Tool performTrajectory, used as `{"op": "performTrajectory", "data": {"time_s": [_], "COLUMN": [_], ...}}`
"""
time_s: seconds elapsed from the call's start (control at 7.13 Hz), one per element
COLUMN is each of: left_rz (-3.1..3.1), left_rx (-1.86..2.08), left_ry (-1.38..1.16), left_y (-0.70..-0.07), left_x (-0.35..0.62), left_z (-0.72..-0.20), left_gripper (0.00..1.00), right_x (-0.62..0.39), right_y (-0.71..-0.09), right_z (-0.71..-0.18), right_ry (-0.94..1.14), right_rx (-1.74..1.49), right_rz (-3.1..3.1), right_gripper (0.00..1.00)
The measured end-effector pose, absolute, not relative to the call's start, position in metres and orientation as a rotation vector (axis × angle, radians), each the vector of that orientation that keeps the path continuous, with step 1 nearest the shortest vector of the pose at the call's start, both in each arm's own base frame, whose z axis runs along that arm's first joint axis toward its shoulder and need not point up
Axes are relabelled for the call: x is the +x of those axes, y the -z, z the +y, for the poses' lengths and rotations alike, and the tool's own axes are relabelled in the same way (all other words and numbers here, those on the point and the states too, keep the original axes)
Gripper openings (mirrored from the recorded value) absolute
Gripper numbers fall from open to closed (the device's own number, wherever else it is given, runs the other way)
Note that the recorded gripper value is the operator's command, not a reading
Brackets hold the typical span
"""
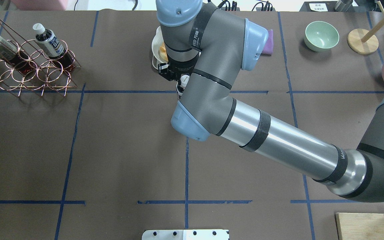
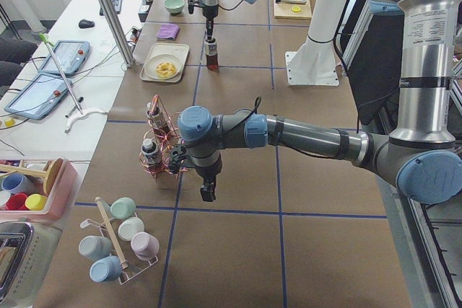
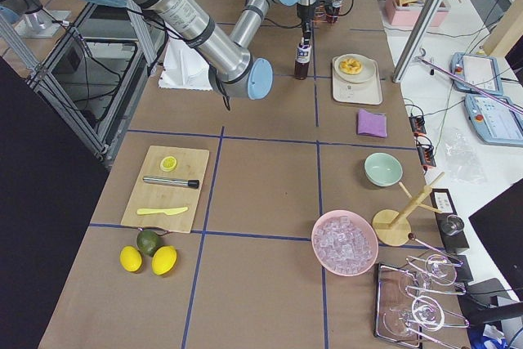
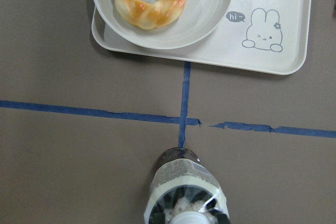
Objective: Place tea on tray
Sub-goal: 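Move the held bottle onto the white tray beside the plate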
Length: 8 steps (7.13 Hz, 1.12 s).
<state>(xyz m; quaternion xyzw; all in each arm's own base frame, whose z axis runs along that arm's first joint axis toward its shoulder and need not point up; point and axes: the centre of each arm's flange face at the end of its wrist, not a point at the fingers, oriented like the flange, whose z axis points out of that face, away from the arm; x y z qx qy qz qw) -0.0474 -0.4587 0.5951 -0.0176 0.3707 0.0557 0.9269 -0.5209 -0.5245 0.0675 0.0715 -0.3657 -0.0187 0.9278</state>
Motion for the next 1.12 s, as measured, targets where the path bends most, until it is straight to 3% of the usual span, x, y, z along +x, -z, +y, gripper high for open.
{"op": "performTrajectory", "data": {"time_s": [0.42, 0.84, 1.12], "left_rz": [0.760, 0.760, 0.760], "left_rx": [-0.035, -0.032, -0.026], "left_ry": [-0.114, -0.114, -0.116], "left_y": [-0.595, -0.593, -0.590], "left_x": [-0.047, -0.047, -0.047], "left_z": [-0.459, -0.459, -0.459], "left_gripper": [1.00, 1.00, 1.00], "right_x": [-0.477, -0.434, -0.417], "right_y": [-0.063, -0.088, -0.110], "right_z": [-0.568, -0.684, -0.731], "right_ry": [-0.009, -0.032, -0.045], "right_rx": [0.179, 0.152, 0.127], "right_rz": [-0.749, -0.748, -0.737], "right_gripper": [0.00, 0.00, 0.00]}}
